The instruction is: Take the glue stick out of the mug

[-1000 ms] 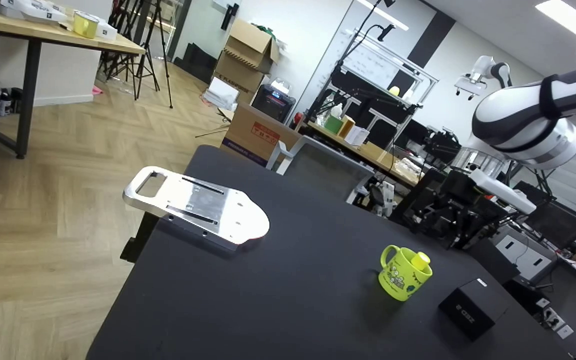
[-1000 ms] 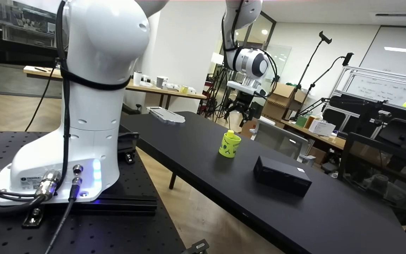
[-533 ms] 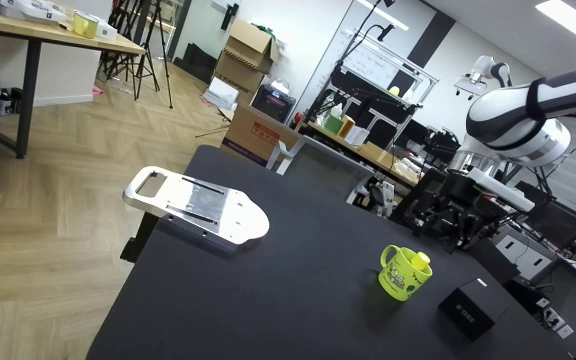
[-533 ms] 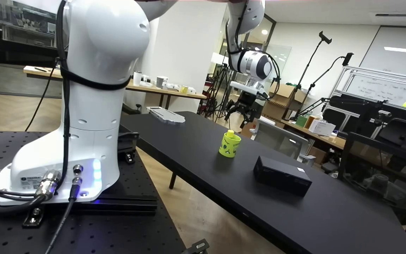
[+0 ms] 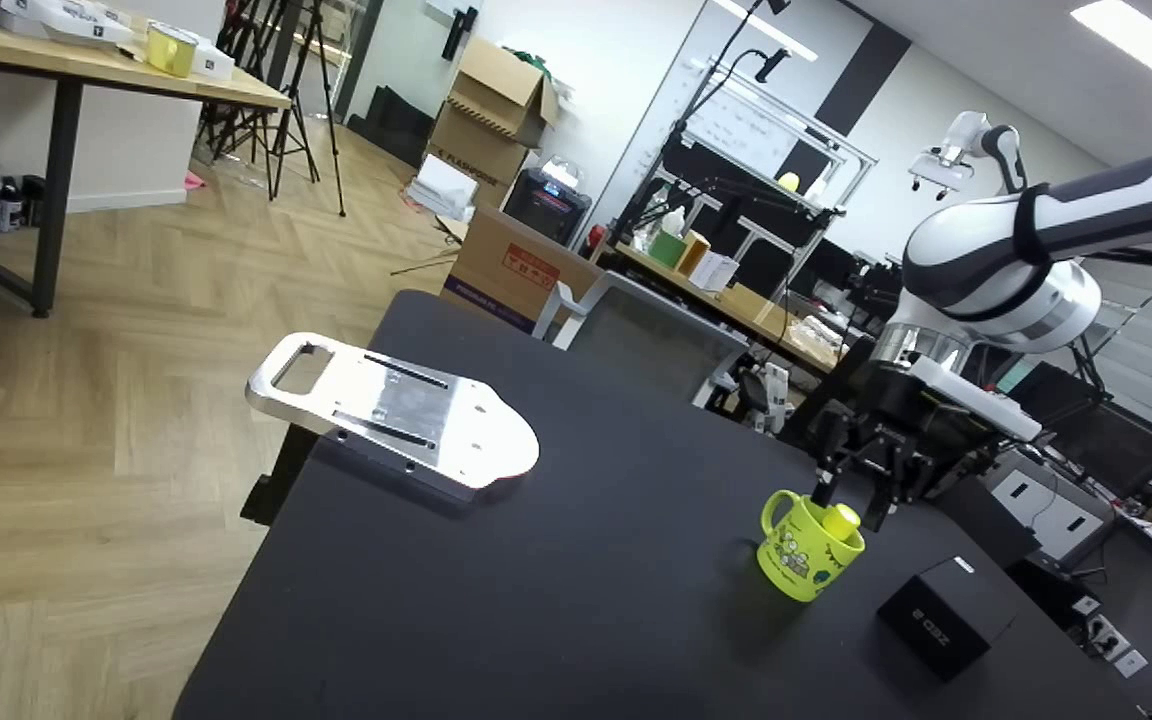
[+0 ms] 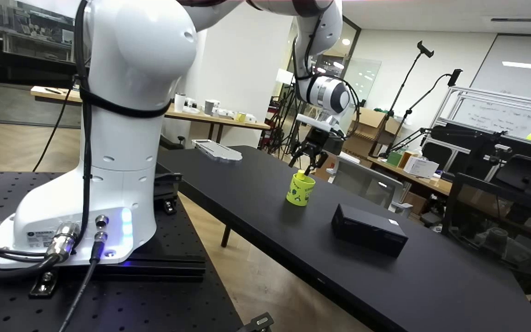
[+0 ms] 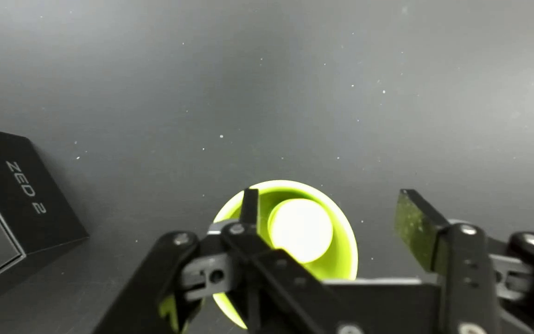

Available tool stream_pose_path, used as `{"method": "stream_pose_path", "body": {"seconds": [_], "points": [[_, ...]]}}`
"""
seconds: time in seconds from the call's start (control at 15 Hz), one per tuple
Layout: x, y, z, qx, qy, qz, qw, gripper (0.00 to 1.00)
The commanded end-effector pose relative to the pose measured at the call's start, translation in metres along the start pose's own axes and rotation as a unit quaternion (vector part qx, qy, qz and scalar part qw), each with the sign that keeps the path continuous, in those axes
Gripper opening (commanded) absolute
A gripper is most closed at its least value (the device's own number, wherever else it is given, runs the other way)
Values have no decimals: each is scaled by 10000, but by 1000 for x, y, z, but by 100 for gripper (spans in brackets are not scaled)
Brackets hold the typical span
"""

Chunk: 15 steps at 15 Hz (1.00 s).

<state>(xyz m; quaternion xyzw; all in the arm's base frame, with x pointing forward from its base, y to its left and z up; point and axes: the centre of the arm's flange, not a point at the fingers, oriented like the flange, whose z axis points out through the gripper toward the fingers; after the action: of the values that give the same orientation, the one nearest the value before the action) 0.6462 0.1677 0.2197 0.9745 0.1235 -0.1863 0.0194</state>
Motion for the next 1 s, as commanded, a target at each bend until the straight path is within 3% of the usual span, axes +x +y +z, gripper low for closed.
{"method": "stream_pose_path", "body": {"seconds": [0.0, 0.4, 0.67, 0.93], "points": [[5, 5, -8, -51, -52, 200, 9998, 46], [-8, 20, -25, 43, -113, 272, 9996, 8], [-28, 14, -68, 153, -35, 159, 9998, 8], [-61, -28, -138, 42, 215, -191, 9996, 8]]}}
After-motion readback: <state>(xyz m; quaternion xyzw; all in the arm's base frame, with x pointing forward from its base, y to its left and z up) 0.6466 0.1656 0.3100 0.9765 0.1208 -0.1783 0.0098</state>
